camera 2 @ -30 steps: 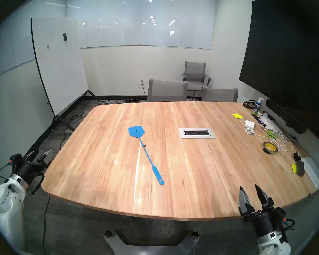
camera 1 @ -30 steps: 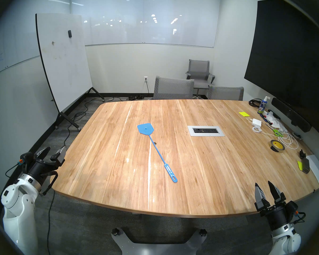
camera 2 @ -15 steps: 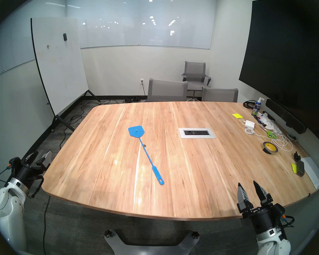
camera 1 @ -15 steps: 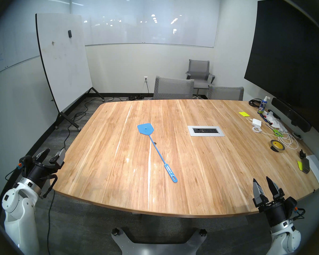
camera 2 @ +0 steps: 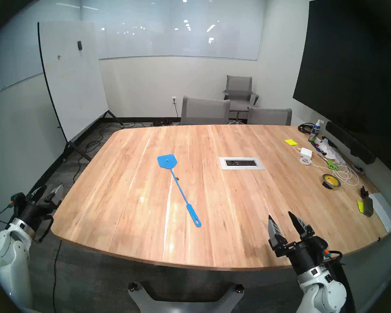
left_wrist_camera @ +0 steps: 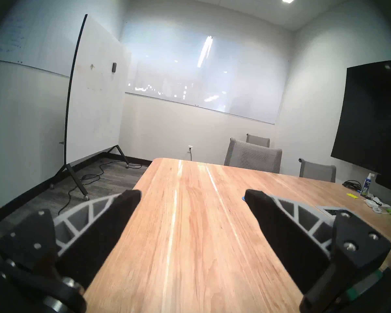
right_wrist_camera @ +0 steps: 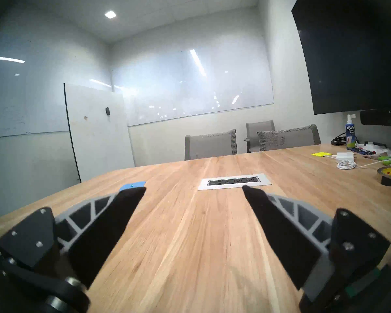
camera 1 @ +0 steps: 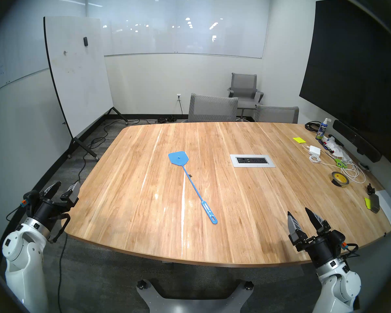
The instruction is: Swat a bug on table
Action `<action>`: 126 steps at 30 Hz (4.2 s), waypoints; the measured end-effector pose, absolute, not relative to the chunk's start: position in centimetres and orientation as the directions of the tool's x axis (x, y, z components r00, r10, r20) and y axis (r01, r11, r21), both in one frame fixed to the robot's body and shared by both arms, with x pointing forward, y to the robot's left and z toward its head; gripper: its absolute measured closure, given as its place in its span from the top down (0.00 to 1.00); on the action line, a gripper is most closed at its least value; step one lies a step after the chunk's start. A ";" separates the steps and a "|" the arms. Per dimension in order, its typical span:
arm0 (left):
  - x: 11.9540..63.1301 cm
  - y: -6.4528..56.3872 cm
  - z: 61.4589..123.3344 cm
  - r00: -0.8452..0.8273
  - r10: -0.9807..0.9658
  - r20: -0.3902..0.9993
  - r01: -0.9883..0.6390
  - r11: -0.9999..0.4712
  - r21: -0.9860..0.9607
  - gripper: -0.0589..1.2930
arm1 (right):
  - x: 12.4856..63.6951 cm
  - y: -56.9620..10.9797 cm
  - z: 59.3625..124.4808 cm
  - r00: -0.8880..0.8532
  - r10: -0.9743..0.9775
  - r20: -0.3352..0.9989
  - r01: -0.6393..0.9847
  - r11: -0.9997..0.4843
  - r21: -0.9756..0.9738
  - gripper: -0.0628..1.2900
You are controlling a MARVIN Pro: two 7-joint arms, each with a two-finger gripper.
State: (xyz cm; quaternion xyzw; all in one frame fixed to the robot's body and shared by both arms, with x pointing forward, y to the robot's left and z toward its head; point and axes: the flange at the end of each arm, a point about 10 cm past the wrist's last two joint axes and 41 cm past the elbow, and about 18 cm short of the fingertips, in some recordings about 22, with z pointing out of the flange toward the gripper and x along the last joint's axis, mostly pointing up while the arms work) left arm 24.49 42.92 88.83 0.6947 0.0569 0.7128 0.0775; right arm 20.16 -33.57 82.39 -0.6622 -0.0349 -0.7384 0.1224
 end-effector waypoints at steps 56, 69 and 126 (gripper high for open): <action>24.6 43.0 88.9 -0.031 0.182 0.983 -0.034 -0.983 0.181 0.97 | 22.9 -24.8 85.0 0.071 0.011 0.997 0.503 -0.864 -0.026 0.97; 24.6 43.0 89.0 -0.032 0.181 0.983 -0.033 -0.983 0.180 0.97 | 24.1 -20.3 84.1 0.090 0.045 0.995 0.525 -0.851 -0.009 0.97; 24.6 43.0 89.0 -0.036 0.179 0.983 -0.033 -0.984 0.178 0.97 | 31.3 -13.2 79.0 0.389 0.221 0.894 0.597 -0.800 -0.062 0.97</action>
